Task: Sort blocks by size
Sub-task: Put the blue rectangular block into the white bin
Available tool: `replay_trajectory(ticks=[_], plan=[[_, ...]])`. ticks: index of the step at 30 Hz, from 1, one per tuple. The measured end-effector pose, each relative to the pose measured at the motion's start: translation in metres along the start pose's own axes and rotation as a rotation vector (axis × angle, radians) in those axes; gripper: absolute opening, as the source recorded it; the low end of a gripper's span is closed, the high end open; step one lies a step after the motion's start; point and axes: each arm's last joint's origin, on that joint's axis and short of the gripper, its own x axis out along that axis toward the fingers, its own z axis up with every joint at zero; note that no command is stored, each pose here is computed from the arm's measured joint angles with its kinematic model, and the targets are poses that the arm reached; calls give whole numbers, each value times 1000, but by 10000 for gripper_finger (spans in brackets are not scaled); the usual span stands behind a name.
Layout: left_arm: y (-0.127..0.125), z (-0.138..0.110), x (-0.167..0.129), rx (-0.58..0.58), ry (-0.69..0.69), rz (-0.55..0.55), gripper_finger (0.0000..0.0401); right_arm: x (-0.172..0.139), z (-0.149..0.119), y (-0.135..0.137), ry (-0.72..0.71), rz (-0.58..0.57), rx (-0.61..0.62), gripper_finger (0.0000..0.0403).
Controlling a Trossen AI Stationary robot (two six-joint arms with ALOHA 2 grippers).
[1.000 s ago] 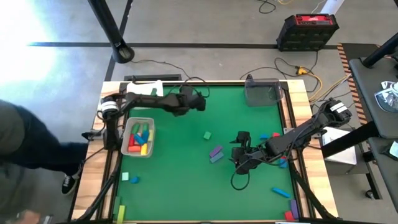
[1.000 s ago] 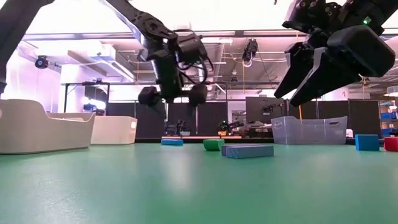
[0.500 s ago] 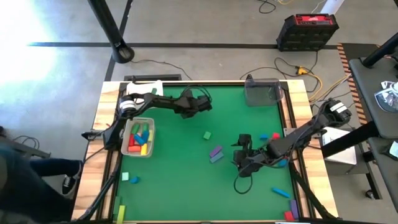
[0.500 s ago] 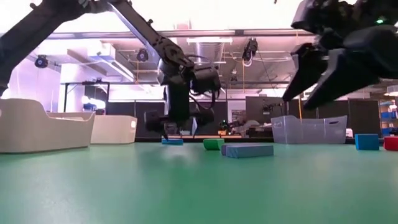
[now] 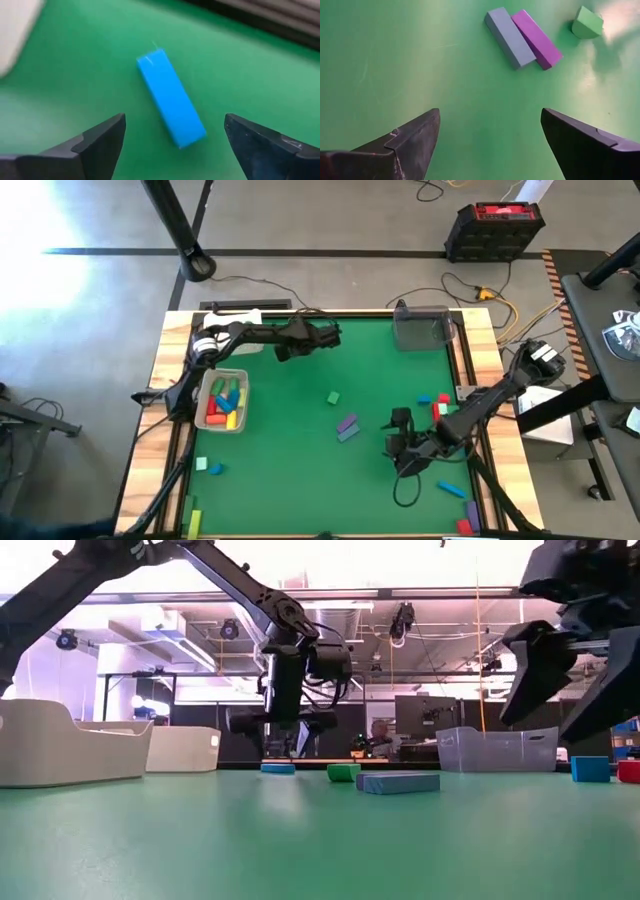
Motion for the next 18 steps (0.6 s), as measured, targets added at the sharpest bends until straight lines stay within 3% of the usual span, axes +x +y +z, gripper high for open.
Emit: replay_trajectory(ticks=[6,13,18], plan=[[-3,40,14,-34,235,-4,322,-3,-1,5,-11,15,18,330],[4,86,30,-30,417,-9,320,-6,-6,13,-14,33,14,321],[12,100,45,-61,565,-14,303,-6,-7,13,-11,32,-2,315]])
